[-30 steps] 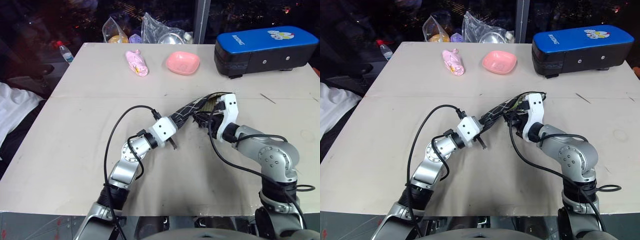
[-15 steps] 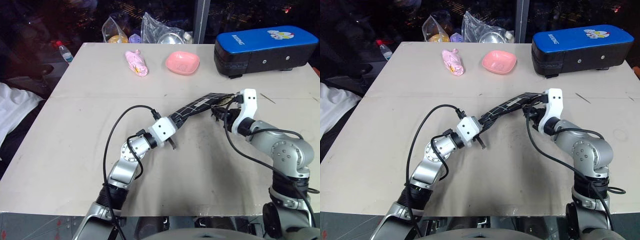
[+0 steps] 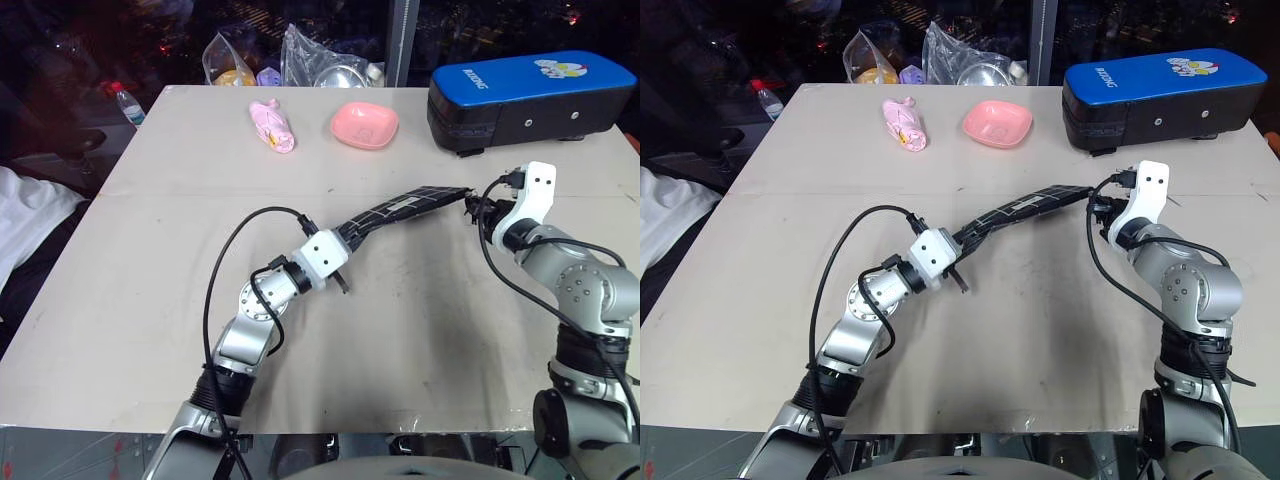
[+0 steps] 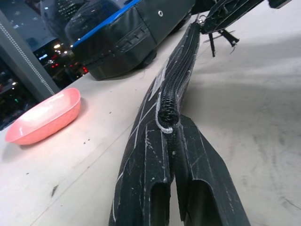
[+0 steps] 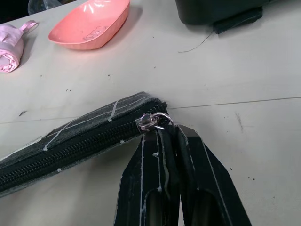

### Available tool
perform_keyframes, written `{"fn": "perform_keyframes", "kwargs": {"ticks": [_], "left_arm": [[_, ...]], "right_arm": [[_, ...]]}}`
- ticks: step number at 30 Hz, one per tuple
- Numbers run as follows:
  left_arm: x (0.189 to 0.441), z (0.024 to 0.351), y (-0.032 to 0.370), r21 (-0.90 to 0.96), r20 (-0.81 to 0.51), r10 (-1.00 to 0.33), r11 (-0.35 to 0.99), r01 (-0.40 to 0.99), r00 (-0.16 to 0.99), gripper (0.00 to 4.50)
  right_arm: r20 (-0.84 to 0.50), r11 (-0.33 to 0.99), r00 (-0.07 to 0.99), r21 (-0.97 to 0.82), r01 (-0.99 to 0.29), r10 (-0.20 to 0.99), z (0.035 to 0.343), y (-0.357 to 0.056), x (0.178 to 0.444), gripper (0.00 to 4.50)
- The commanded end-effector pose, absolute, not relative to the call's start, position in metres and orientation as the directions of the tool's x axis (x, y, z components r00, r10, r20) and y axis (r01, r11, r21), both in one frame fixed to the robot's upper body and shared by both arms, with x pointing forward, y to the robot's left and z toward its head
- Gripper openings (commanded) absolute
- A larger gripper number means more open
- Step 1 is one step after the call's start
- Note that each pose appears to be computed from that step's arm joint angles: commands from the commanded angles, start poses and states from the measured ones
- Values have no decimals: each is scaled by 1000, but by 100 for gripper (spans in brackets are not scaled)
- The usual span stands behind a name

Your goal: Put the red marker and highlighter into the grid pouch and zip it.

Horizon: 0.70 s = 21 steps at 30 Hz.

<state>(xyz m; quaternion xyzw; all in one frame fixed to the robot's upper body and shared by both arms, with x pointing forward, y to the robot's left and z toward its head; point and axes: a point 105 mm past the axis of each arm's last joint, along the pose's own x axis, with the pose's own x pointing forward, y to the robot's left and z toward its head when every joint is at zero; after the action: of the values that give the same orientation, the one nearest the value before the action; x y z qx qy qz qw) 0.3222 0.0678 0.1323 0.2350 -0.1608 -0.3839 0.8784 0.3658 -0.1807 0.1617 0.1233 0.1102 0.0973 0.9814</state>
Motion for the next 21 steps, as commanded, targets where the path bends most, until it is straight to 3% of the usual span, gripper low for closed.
{"fn": "perform_keyframes", "kwargs": {"ticks": [1, 3, 4, 5, 6, 7, 10, 13, 14, 21], "left_arm": [[327, 141, 82, 553, 130, -714, 628, 548, 688, 0], [326, 140, 84, 547, 126, -716, 628, 554, 687, 0], [325, 140, 85, 539, 125, -719, 628, 562, 684, 0], [322, 139, 87, 531, 119, -727, 622, 576, 676, 34], [320, 137, 90, 522, 111, -733, 617, 589, 671, 89], [318, 136, 92, 517, 103, -736, 614, 596, 669, 89], [314, 134, 102, 508, 88, -724, 624, 594, 685, 225], [304, 127, 114, 448, 54, -723, 634, 630, 689, 390], [298, 124, 119, 421, 36, -726, 635, 648, 687, 431], [265, 105, 140, 253, -75, -714, 661, 706, 696, 431]], "right_arm": [[-124, 964, 980, 234, -126, 158, 176, -198, 366, 10], [-120, 954, 963, 207, -214, 242, 176, -190, 361, 10], [-115, 948, 951, 175, -265, 288, 176, -187, 357, 34], [-120, 932, 928, 124, -339, 354, 174, -185, 352, 65], [-134, 916, 906, 70, -395, 401, 170, -186, 347, 128], [-148, 901, 890, 19, -434, 432, 167, -187, 343, 128], [-170, 848, 847, -92, -522, 504, 160, -195, 335, 269], [-183, 802, 817, -166, -574, 547, 153, -209, 329, 437], [-193, 790, 809, -180, -586, 556, 149, -216, 328, 450], [-213, 672, 690, -160, -723, 692, 127, -247, 309, 450]]}}
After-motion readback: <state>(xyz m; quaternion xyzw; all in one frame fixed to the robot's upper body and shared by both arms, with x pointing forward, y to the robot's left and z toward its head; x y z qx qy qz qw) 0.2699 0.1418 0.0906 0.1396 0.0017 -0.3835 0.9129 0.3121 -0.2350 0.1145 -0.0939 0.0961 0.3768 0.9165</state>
